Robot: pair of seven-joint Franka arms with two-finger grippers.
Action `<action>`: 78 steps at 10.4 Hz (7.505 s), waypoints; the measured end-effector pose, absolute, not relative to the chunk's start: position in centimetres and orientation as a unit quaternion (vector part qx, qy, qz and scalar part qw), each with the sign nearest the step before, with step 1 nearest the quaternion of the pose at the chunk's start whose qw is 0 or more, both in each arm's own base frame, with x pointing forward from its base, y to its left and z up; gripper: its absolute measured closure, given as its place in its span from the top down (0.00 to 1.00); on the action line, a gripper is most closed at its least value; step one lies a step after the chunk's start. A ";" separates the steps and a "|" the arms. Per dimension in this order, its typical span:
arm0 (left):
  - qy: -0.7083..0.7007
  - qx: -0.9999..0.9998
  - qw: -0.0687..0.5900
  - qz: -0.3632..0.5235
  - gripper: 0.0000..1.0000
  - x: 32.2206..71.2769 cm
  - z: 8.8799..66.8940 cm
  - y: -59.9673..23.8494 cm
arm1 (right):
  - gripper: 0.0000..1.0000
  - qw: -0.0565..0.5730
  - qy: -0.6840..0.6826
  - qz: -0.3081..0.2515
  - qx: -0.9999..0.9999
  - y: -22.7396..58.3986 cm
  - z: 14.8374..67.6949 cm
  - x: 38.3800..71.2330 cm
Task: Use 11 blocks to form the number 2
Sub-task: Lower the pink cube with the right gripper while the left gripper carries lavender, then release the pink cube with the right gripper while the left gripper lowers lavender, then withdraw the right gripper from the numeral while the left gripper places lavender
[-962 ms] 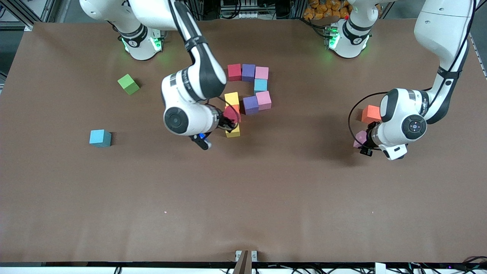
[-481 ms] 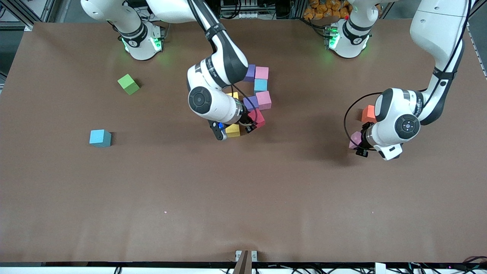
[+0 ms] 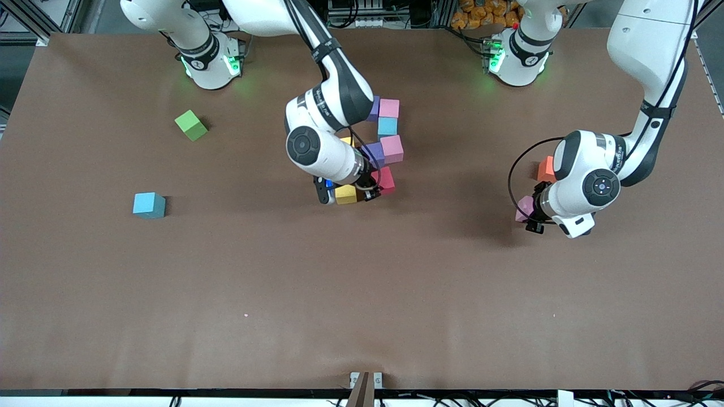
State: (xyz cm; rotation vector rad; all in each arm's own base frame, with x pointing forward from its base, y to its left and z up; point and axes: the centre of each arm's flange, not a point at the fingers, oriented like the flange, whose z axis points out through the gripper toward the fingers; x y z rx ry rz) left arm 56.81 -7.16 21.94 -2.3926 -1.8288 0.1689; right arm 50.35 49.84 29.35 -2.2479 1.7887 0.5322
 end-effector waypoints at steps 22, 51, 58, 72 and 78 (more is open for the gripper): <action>-0.635 -0.769 0.042 0.058 0.59 54.5 22.7 -25.8 | 0.51 0.106 0.640 0.119 -0.752 46.8 22.3 48.0; -0.657 -0.746 0.072 0.084 0.59 49.3 19.5 -38.9 | 1.00 0.091 0.647 0.173 -0.737 46.4 24.0 49.0; -0.672 -0.731 0.066 0.102 0.59 48.9 19.0 -41.7 | 1.00 0.043 0.599 0.201 -0.774 38.5 30.1 55.7; -0.669 -0.733 0.062 0.104 0.59 48.6 18.2 -44.3 | 1.00 0.065 0.287 0.136 -0.946 10.5 49.7 64.5; -0.685 -0.720 0.055 0.100 1.00 49.9 19.3 -44.3 | 1.00 -0.038 0.035 0.064 -0.997 6.0 59.7 61.4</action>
